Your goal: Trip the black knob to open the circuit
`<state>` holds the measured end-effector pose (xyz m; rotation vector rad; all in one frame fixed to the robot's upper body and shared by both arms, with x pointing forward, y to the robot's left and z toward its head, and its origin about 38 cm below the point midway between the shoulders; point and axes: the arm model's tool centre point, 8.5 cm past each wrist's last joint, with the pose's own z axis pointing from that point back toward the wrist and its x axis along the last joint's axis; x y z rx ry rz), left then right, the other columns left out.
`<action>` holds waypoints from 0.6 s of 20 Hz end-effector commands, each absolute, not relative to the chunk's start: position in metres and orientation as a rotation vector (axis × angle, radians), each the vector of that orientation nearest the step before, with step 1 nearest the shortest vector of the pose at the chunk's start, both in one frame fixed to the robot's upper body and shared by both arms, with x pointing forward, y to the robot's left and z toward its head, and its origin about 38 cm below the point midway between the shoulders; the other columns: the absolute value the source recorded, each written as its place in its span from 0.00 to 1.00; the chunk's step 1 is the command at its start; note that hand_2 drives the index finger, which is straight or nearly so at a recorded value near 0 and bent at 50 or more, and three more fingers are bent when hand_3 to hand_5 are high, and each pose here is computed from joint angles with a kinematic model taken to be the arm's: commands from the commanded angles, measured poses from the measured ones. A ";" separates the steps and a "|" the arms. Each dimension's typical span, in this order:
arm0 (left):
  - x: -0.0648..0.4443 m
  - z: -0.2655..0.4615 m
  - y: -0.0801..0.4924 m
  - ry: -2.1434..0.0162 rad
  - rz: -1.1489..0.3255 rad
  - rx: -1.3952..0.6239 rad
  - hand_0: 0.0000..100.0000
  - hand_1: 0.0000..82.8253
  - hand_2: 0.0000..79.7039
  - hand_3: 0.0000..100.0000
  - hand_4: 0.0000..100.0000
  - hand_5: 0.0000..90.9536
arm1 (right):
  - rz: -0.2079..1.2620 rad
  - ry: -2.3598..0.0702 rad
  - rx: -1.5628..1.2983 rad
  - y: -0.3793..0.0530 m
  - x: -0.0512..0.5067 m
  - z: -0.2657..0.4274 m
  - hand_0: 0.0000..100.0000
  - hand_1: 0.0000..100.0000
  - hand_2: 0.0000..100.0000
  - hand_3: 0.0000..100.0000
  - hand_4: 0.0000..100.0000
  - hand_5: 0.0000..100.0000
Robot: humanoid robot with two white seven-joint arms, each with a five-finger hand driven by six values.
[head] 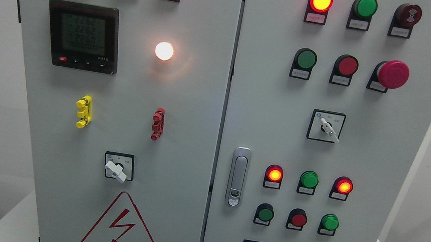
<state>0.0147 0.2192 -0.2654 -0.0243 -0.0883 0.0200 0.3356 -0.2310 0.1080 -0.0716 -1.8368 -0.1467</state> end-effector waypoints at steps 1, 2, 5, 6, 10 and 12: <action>0.015 -0.265 0.219 -0.087 0.023 -0.024 0.12 0.47 0.00 0.00 0.00 0.00 | -0.152 -1.884 -0.061 -0.231 0.339 0.123 0.78 0.94 0.00 1.00 0.98 0.88; 0.015 -0.265 0.219 -0.087 0.023 -0.024 0.12 0.47 0.00 0.00 0.00 0.00 | -0.150 -1.886 -0.060 -0.230 0.340 0.124 0.78 0.94 0.00 1.00 0.98 0.88; 0.015 -0.265 0.219 -0.088 0.023 -0.024 0.12 0.47 0.00 0.00 0.00 0.00 | -0.146 -1.881 -0.056 -0.229 0.340 0.123 0.78 0.94 0.00 1.00 0.98 0.88; 0.015 -0.265 0.219 -0.087 0.023 -0.024 0.12 0.47 0.00 0.00 0.00 0.00 | -0.146 -1.878 -0.056 -0.229 0.340 0.123 0.78 0.94 0.00 1.00 0.98 0.88; 0.015 -0.265 0.219 -0.087 0.023 -0.024 0.12 0.47 0.00 0.00 0.00 0.00 | -0.138 -1.881 -0.046 -0.225 0.341 0.124 0.79 0.94 0.01 1.00 0.98 0.88; 0.016 -0.265 0.219 -0.088 0.023 -0.024 0.12 0.47 0.00 0.00 0.00 0.00 | -0.137 -1.879 -0.045 -0.225 0.341 0.124 0.79 0.94 0.01 1.00 0.98 0.88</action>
